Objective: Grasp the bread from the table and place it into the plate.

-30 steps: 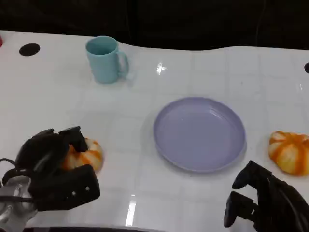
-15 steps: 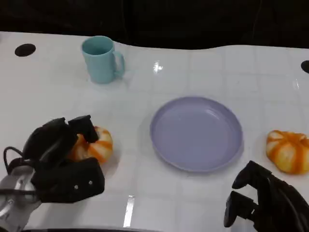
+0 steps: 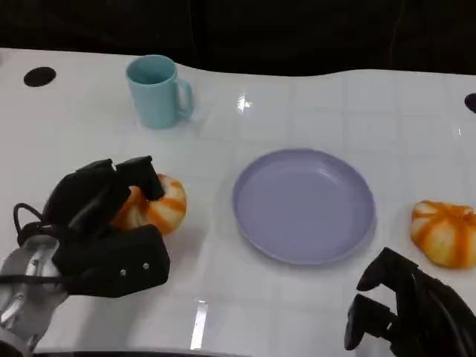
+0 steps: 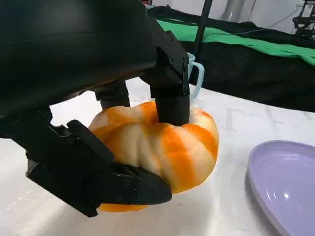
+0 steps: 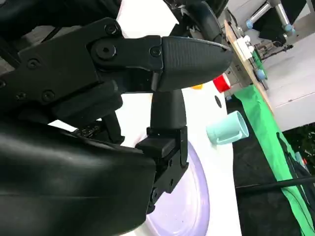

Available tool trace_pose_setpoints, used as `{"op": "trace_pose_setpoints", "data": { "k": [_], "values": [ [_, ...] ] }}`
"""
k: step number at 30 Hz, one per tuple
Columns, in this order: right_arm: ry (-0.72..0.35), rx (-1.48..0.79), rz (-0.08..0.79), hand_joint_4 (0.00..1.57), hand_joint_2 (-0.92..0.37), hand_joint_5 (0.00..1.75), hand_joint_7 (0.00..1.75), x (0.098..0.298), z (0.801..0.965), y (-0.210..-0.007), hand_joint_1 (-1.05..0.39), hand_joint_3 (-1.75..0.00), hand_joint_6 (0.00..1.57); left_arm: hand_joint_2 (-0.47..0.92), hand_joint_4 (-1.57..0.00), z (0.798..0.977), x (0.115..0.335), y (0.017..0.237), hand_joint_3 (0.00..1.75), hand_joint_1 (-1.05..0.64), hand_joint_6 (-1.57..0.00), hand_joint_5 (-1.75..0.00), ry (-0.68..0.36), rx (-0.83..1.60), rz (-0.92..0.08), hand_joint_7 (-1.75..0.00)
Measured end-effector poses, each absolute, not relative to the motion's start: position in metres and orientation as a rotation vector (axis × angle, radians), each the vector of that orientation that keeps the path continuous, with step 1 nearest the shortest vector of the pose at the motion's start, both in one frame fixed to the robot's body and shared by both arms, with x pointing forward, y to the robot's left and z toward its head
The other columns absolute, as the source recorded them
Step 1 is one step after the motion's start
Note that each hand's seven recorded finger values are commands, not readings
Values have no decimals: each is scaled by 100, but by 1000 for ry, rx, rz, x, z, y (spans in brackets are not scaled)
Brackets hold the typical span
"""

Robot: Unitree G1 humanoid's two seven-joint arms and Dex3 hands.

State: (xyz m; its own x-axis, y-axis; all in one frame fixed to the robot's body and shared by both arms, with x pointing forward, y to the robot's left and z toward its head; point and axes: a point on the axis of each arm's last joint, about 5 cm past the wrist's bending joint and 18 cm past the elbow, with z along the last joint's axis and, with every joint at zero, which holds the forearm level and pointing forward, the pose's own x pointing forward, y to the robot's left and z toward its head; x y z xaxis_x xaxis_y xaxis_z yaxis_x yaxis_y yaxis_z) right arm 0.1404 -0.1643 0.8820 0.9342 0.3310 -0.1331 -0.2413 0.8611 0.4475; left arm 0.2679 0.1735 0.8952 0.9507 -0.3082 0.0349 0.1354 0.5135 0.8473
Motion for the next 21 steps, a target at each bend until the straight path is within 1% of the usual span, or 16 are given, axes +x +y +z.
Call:
{"op": "trace_pose_setpoints", "data": {
  "k": [2, 8, 10, 12, 17, 21],
  "values": [
    [209, 441, 302, 74, -92, 175, 175, 140, 882, -164, -51, -54, 46, 65, -81, 896, 268, 173, 93, -23, -65, -175, -192, 997, -269, -175],
    [209, 440, 303, 74, -92, 175, 175, 141, 882, -164, -52, -53, 46, 64, -83, 902, 270, 170, 101, -20, -69, -175, -224, 995, -274, -175],
    [209, 440, 303, 74, -92, 175, 175, 140, 882, -164, -50, -54, 46, 59, -84, 903, 271, 168, 98, -20, -67, -175, -235, 993, -276, -175],
    [210, 440, 303, 73, -92, 175, 175, 140, 882, -164, -50, -55, 46, 58, -84, 906, 273, 166, 95, -20, -66, -175, -255, 1000, -282, -175],
    [211, 438, 305, 73, -92, 175, 175, 140, 882, -163, -51, -55, 45, 63, -82, 914, 279, 158, 99, -21, -68, -175, -320, 984, -299, -175],
    [209, 436, 305, 73, -92, 175, 175, 140, 882, -163, -50, -55, 44, 62, -85, 913, 281, 155, 100, -21, -68, -175, -323, 975, -306, -175]
  ]
}}
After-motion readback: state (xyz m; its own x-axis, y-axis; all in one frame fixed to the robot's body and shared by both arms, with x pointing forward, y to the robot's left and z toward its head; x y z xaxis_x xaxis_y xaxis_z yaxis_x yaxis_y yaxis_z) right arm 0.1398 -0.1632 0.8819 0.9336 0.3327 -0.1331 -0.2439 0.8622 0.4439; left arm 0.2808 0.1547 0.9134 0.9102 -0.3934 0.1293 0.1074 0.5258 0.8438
